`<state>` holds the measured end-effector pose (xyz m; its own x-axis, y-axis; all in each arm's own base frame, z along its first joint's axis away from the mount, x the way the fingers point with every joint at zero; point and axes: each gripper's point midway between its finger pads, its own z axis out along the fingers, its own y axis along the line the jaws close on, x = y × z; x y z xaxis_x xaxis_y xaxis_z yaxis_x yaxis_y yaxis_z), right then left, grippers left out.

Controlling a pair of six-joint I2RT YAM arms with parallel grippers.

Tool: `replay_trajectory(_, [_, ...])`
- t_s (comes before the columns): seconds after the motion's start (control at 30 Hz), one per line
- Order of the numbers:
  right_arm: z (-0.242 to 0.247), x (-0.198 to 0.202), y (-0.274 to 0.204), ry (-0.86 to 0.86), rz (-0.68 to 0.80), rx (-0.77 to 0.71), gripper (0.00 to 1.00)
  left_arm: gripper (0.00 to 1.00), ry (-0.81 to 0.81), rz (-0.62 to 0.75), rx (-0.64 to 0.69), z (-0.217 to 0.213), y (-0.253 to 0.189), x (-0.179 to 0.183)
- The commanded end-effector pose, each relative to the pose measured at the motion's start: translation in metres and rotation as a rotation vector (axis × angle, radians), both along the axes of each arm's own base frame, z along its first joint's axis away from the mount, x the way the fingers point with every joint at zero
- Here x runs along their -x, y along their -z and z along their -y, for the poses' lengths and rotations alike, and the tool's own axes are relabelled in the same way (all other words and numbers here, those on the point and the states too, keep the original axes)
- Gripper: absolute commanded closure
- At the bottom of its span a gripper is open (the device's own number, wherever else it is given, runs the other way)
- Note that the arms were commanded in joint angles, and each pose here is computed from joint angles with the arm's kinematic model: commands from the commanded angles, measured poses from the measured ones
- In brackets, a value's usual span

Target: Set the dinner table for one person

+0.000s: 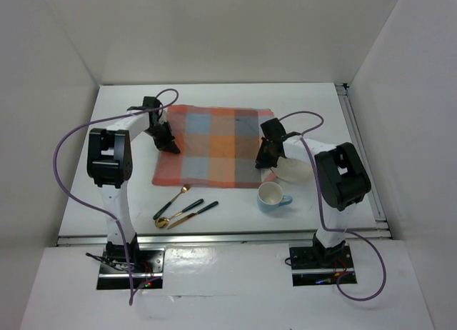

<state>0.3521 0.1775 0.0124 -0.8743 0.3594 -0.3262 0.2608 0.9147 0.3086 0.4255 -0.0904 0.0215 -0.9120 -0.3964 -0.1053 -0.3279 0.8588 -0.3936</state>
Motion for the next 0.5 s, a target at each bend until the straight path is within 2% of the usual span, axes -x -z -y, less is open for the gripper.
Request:
replay_trajectory(0.0, [0.056,0.051,0.047,0.039,-0.203,0.214,1.00,1.00,0.043,-0.036,-0.015,0.005,0.019,0.002])
replay_trajectory(0.2, [0.054,0.048,0.044,0.030,-0.201,0.191,1.00,1.00,0.037,-0.042,-0.036,0.002,0.019,0.000])
replay_trajectory(0.37, [0.040,0.025,0.003,0.005,-0.092,0.125,1.00,1.00,0.031,0.009,-0.053,-0.002,-0.006,-0.002])
replay_trajectory(0.47, [0.031,0.003,-0.028,-0.008,-0.016,0.095,0.88,1.00,0.031,0.024,-0.052,-0.002,-0.020,0.001])
